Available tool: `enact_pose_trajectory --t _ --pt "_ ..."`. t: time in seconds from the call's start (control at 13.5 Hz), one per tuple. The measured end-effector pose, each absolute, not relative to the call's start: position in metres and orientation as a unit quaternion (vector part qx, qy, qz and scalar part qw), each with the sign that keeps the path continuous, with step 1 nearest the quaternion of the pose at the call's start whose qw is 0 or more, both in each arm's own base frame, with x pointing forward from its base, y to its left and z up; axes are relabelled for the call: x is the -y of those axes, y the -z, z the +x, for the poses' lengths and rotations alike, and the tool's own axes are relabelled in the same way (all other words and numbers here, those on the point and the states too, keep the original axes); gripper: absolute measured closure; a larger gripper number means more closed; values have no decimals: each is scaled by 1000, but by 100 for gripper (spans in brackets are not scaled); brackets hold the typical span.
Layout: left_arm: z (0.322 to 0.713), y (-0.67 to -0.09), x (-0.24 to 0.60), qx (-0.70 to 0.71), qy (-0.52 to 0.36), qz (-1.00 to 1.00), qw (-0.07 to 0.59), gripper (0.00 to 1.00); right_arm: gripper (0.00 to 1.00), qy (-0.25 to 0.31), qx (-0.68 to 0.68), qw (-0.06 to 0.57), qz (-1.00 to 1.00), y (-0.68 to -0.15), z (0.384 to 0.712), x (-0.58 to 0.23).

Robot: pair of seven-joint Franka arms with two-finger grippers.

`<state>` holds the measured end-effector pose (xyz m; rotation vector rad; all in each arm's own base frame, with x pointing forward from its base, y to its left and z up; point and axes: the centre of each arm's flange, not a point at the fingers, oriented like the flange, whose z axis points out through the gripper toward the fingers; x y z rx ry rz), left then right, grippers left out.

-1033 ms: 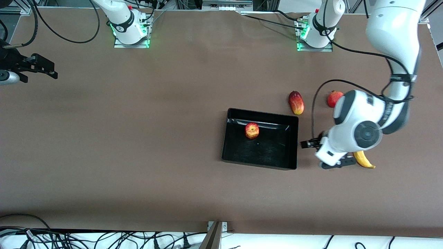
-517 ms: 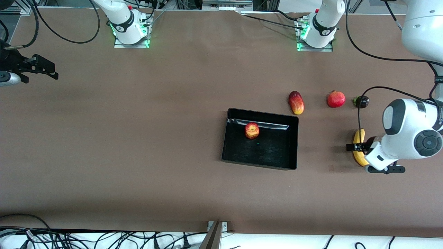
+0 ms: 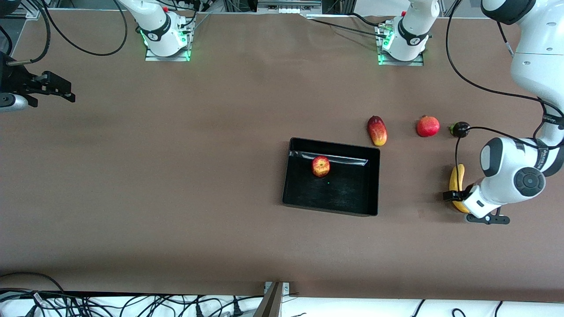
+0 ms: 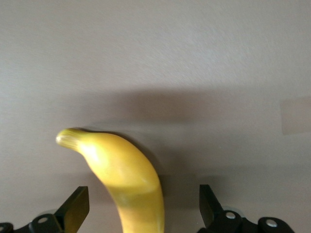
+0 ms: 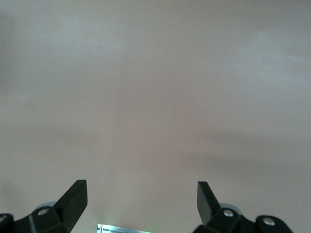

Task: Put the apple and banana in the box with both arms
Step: 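Move the left gripper to the yellow banana and grasp it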

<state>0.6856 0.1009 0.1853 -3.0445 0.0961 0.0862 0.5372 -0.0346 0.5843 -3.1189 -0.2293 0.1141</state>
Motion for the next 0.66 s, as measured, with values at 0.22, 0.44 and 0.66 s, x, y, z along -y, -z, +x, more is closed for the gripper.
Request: enact_pose_trajectory --t 0.22,0.44,0.66 --pt "681 -177 -95 -43 -26 -997 49 0 0 -37 73 6 -997 -584 537 35" --pt "676 -172 -104 -39 -32 -997 51 7 0 -37 73 6 -997 -584 537 35" --pt "670 -168 -117 -33 -38 -998 50 25 0 -37 73 6 -997 -584 538 34"
